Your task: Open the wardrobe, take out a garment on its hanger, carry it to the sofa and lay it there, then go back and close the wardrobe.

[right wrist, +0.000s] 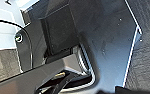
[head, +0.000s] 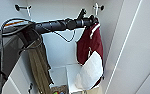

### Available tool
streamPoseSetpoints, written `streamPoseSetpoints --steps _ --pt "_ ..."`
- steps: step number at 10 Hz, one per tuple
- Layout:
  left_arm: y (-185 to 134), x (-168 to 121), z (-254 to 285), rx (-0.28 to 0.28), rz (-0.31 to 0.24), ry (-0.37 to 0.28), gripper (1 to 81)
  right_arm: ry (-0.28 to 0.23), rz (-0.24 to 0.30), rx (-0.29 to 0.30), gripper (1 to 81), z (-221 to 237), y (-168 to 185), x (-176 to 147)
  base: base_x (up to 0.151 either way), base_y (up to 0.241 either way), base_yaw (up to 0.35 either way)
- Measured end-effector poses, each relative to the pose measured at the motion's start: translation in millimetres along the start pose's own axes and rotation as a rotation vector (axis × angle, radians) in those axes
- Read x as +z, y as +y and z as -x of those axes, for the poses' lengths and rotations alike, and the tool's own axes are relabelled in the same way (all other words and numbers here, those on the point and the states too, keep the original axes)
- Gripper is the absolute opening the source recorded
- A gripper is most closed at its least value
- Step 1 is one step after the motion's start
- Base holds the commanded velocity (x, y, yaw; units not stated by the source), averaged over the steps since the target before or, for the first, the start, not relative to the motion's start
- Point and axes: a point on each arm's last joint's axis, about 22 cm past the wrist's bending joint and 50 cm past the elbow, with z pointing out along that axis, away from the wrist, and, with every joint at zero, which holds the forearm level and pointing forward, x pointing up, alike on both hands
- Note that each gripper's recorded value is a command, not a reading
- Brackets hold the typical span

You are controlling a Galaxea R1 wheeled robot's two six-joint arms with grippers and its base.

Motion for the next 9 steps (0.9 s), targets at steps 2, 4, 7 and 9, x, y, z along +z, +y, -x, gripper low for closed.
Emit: streamPoseSetpoints --steps 2,4,7,9 --pt "55 -8 -5 0.064 0.047 0.007 1.0 0.029 -0.011 -0.01 81.1 -10 -4 1 -0.13 -0.031 0.0" --pt "57 -13 -8 0.056 0.053 0.015 1.0 0.026 -0.013 -0.009 81.1 -5 -4 1 -0.131 -0.061 0.0" --pt "35 -16 18 0.025 0.039 -0.029 1.0 0.031 -0.008 -0.009 81.1 -7 -1 0 -0.132 -0.064 0.0" --pt "26 -20 41 0.009 0.04 -0.058 1.0 0.032 -0.003 -0.008 81.1 -2 5 -1 0.0 0.0 0.0"
